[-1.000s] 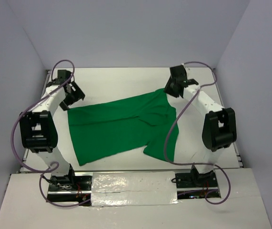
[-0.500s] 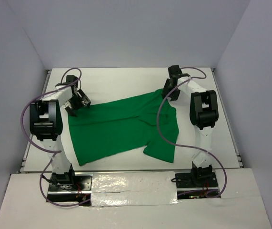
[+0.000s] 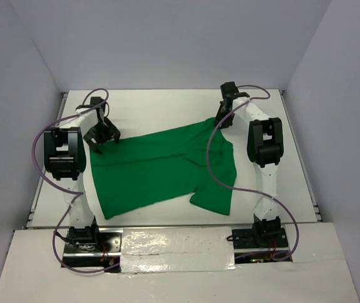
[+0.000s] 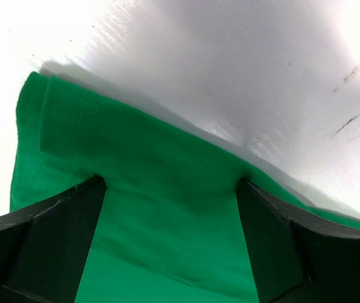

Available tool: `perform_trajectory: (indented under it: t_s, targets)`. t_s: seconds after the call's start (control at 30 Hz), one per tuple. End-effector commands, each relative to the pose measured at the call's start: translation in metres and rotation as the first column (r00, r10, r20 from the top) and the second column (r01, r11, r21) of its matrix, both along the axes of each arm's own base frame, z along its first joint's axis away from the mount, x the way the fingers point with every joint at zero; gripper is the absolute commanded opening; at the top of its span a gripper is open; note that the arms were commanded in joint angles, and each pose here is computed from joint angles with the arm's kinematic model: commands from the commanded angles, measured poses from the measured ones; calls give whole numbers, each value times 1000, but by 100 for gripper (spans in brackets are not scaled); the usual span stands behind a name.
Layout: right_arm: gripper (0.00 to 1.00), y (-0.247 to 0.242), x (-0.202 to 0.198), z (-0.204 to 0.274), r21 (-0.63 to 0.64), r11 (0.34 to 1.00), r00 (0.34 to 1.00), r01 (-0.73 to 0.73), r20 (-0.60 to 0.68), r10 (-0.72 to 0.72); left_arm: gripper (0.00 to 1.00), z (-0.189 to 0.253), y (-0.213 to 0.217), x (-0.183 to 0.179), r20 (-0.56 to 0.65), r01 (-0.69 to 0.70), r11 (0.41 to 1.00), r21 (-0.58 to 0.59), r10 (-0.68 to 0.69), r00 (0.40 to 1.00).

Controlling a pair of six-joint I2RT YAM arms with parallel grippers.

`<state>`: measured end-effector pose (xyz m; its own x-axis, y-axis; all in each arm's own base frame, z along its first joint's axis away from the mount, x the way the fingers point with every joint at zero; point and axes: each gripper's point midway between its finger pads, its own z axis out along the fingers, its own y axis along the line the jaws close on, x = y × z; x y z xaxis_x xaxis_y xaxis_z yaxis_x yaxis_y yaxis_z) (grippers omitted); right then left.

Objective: Fold and stack the t-shirts
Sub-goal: Fold the flattened tshirt in 1/3 of the way

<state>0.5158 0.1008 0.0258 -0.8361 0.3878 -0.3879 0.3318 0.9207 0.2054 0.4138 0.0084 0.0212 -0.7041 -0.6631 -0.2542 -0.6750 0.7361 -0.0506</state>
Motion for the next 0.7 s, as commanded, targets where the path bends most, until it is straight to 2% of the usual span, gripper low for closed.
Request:
perform_trajectory:
  t_s: [0.0,0.1,0.13,0.37,0.67]
  targets:
    - [25,6,2,4,5,1000,1000,-15,-22,15,99,-20,5,11,-2,-49,999,-1,49,999]
    - [4,7,4,2,10,1000,1000,-10,-27,11,99,-23,3,13,-11,-56,998,-19,56,998]
    - [0,7,5,3,11,1000,1000,-3,-25,3,99,-22,2,17,-4,-60,998,-23,60,998]
    - [0,9,14,4,29,999,999,46,-7,-46,99,-32,3,30,-11,-91,995,-52,90,996]
    - [0,12,40,-11,51,990,992,130,-1,-130,99,-43,21,68,6,-142,986,-84,143,990]
